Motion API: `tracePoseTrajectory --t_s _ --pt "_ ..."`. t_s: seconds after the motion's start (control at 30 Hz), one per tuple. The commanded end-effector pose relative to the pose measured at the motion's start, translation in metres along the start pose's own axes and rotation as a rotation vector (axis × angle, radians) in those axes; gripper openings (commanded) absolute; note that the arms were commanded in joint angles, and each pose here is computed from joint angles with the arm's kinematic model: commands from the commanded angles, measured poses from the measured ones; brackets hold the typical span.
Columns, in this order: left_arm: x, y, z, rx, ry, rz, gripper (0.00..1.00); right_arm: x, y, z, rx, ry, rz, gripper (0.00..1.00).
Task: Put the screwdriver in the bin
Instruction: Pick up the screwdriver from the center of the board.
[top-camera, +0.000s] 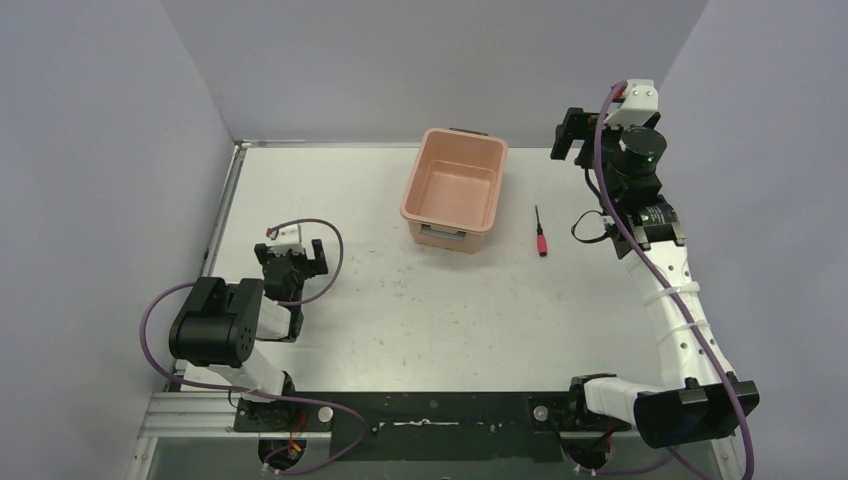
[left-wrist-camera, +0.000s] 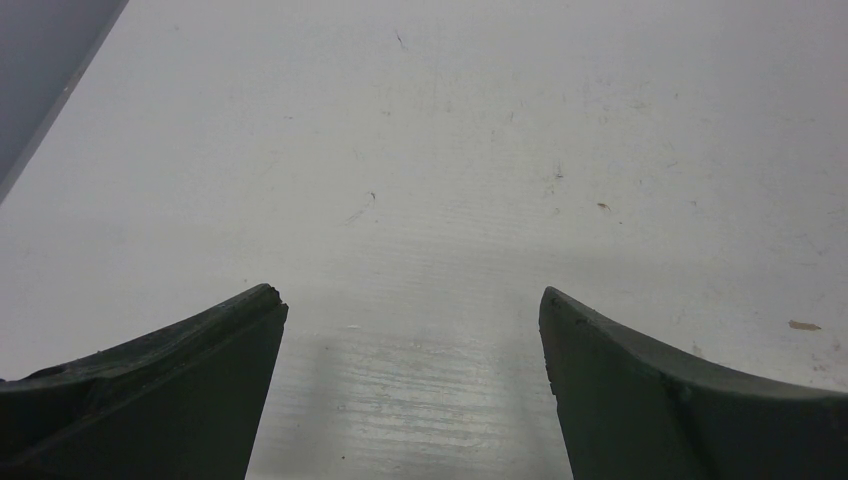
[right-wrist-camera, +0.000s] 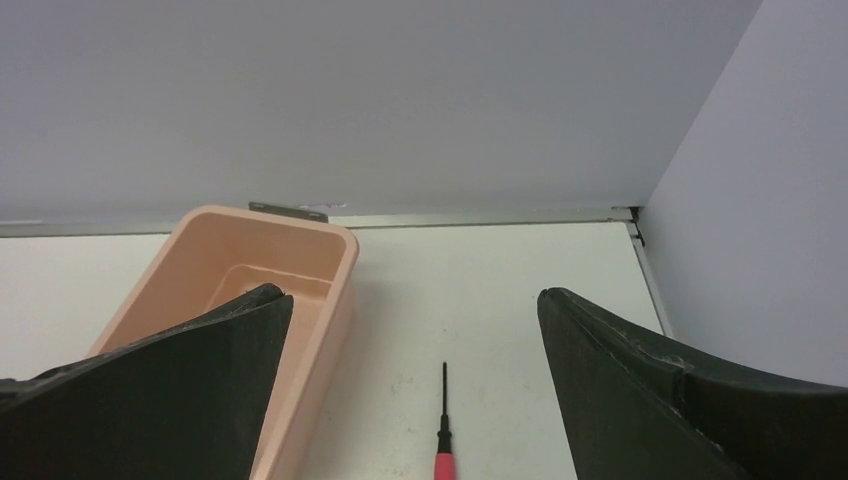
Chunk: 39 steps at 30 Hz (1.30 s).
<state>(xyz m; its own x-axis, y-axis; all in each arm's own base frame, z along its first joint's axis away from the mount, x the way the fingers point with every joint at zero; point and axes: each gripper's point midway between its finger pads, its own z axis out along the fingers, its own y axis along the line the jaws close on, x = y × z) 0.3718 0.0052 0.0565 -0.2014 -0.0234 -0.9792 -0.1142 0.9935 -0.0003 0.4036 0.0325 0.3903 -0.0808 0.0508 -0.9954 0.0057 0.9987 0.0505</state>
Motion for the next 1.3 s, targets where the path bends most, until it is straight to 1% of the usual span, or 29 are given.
tracePoseTrajectory --t_s 0.0,0.07,0.13,0.3,0.5,0.73,0.87,0.97,1.1,1.2,1.27 --pt "-0.018 -0.002 0.005 0.006 -0.059 -0.003 0.97 -0.036 0.011 -0.009 -0.075 -0.069 -0.019 1.0" --pt "-0.018 -0.002 0.005 0.006 -0.059 -0.005 0.97 -0.045 0.01 -0.012 -0.066 -0.102 -0.005 1.0" --pt "-0.018 -0.002 0.005 0.006 -0.058 -0.003 0.97 -0.051 0.008 -0.01 -0.048 -0.106 0.006 1.0" --pt "-0.018 -0.003 0.005 0.007 -0.058 -0.003 0.97 -0.043 0.009 0.005 -0.041 -0.017 0.002 1.0" --pt "-0.018 -0.002 0.005 0.006 -0.06 -0.003 0.97 -0.027 0.007 0.018 -0.035 0.045 -0.005 1.0" --pt "-0.018 -0.003 0.005 0.007 -0.059 -0.003 0.97 0.008 -0.004 0.052 0.0 0.222 -0.011 1.0" --pt "-0.018 -0.003 0.005 0.007 -0.06 -0.003 0.97 0.042 -0.012 0.069 0.019 0.329 0.012 1.0" --pt "-0.018 -0.003 0.005 0.007 -0.059 -0.003 0.97 0.077 -0.021 0.077 0.045 0.412 0.034 1.0" --pt "-0.018 -0.003 0.005 0.007 -0.058 -0.004 0.97 0.126 -0.037 0.083 0.069 0.509 0.065 1.0" --pt "-0.018 -0.003 0.005 0.007 -0.059 -0.003 0.97 0.157 -0.035 0.086 0.058 0.561 0.075 1.0" --pt "-0.018 -0.003 0.005 0.007 -0.059 -0.004 0.97 0.179 -0.049 0.088 0.085 0.598 0.082 1.0"
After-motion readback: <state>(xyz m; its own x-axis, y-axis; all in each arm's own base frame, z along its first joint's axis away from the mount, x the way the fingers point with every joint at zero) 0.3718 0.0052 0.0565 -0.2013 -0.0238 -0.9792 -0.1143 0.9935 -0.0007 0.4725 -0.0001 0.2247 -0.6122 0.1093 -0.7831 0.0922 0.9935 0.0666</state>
